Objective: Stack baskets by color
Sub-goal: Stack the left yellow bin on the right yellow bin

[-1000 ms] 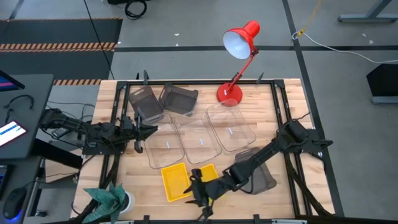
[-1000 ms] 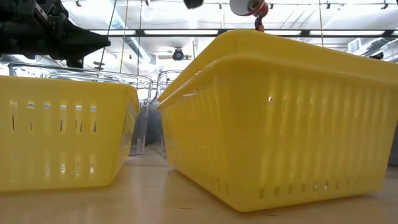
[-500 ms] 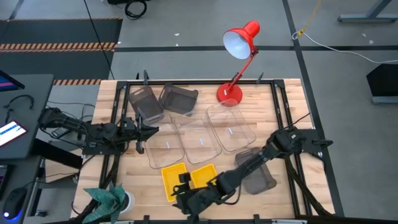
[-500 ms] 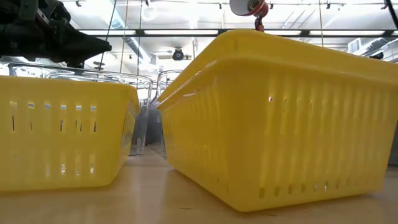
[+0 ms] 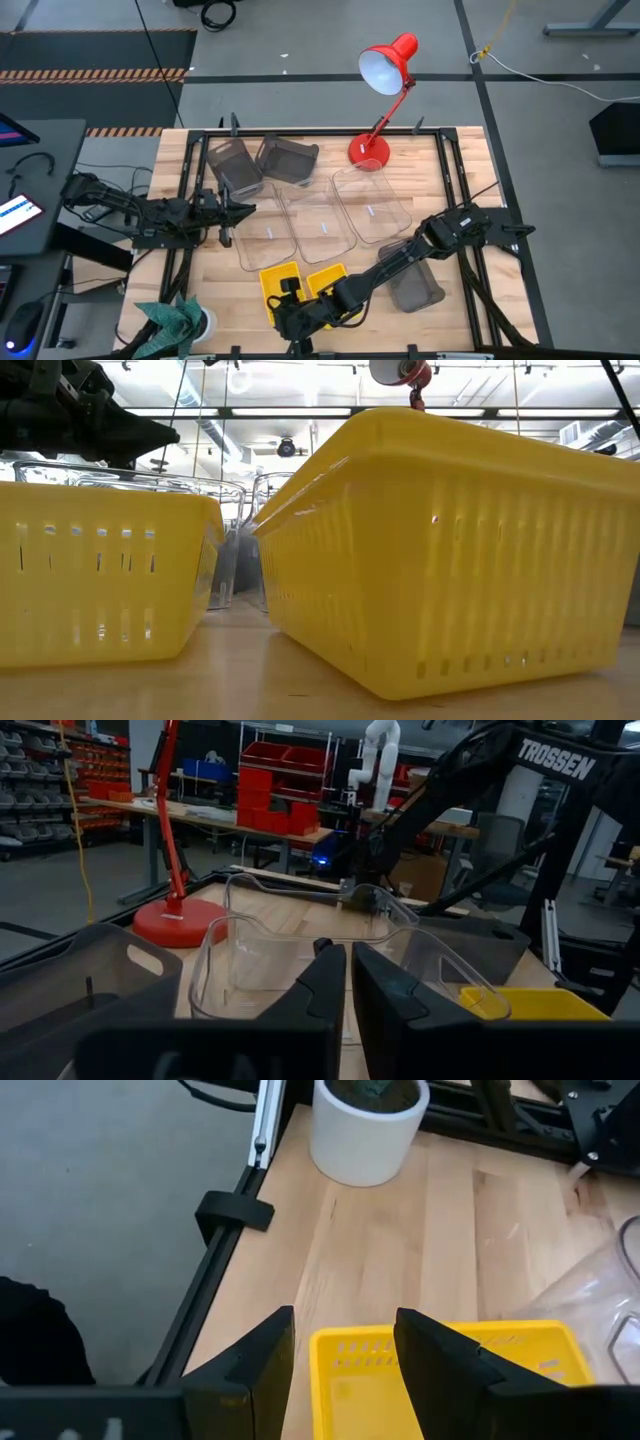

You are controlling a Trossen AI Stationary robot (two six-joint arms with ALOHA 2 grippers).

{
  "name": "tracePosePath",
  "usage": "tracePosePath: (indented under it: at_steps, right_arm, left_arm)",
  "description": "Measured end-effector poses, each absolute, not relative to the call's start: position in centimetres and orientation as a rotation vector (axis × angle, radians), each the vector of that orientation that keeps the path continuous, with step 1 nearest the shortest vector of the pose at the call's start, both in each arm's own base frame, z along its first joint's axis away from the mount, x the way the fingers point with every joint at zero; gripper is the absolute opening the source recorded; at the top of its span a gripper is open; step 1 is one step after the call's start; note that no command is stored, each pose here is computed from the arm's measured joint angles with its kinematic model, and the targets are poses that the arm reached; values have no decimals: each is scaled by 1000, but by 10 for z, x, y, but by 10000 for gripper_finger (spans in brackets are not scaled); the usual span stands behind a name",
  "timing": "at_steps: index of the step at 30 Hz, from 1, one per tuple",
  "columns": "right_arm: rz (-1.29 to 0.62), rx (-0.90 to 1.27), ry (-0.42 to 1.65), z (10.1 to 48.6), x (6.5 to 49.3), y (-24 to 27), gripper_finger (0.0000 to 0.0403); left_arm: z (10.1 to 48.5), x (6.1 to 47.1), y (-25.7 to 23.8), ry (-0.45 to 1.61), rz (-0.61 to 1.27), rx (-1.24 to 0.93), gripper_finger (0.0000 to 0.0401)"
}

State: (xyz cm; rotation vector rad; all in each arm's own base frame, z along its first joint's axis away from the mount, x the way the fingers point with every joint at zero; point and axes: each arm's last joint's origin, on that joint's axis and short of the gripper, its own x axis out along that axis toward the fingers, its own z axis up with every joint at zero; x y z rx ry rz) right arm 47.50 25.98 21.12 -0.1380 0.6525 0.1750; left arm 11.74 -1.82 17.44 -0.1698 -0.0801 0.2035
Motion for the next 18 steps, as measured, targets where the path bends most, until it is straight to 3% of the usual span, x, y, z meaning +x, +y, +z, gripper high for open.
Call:
tracePosePath:
  at_steps: [12,18]
  right_arm:
    - [174,-165,741,186,472,250,244]
    - [174,-182,766,171,469,248,248]
  left_arm:
    - [175,117,-18,-81,204,-170,34]
    - [175,117,-18,-81,203,-171,27]
